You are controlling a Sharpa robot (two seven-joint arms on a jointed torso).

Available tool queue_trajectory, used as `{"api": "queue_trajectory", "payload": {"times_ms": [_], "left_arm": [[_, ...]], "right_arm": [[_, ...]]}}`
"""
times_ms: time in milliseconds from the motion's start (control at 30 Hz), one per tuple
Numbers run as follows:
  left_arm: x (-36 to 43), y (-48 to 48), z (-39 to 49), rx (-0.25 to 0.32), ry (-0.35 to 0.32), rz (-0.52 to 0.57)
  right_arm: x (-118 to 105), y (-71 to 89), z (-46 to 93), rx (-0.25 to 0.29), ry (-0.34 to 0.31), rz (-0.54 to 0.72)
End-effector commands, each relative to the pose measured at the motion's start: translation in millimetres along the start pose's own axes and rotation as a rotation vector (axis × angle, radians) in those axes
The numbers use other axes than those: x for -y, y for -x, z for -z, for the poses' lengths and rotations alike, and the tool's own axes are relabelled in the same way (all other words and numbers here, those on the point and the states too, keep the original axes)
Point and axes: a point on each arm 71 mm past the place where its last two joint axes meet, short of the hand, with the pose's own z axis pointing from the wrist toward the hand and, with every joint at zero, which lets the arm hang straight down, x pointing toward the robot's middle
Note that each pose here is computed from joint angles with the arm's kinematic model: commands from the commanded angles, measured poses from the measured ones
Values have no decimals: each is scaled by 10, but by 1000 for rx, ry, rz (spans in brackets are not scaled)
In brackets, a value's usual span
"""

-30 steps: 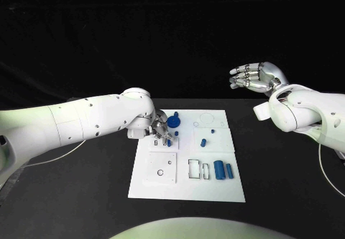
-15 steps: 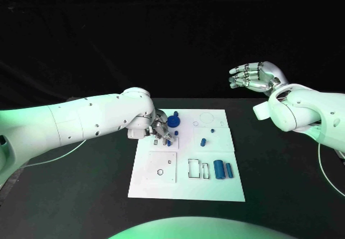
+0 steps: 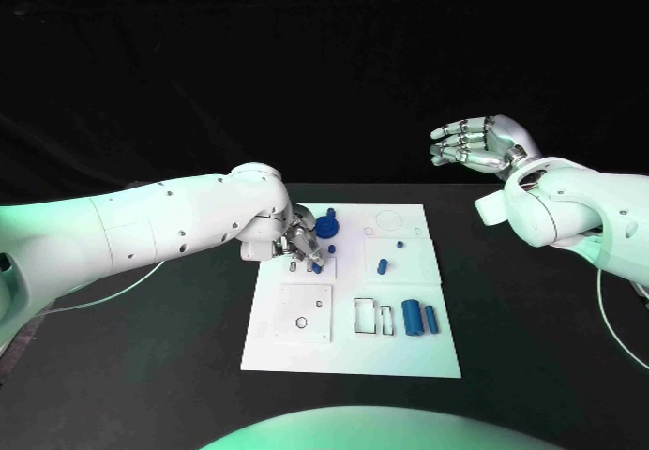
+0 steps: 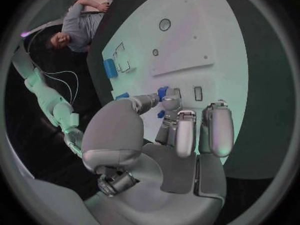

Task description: Assemble the parts on the task board

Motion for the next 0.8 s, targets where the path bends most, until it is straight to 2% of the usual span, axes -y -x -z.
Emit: {"api": "queue_trajectory", "payload": {"times_ms": [33,467,800], "left_arm": [[26,-11,-3,-14,-24,27],[10,-2,-2,-14,-38,73],[-60,48,40,77,-70,219]], "right_arm": [[-6,-16,0,-15,13,8],[-6,-26,9,-19,13,7],[1,-8,17,-14,13,8]]}}
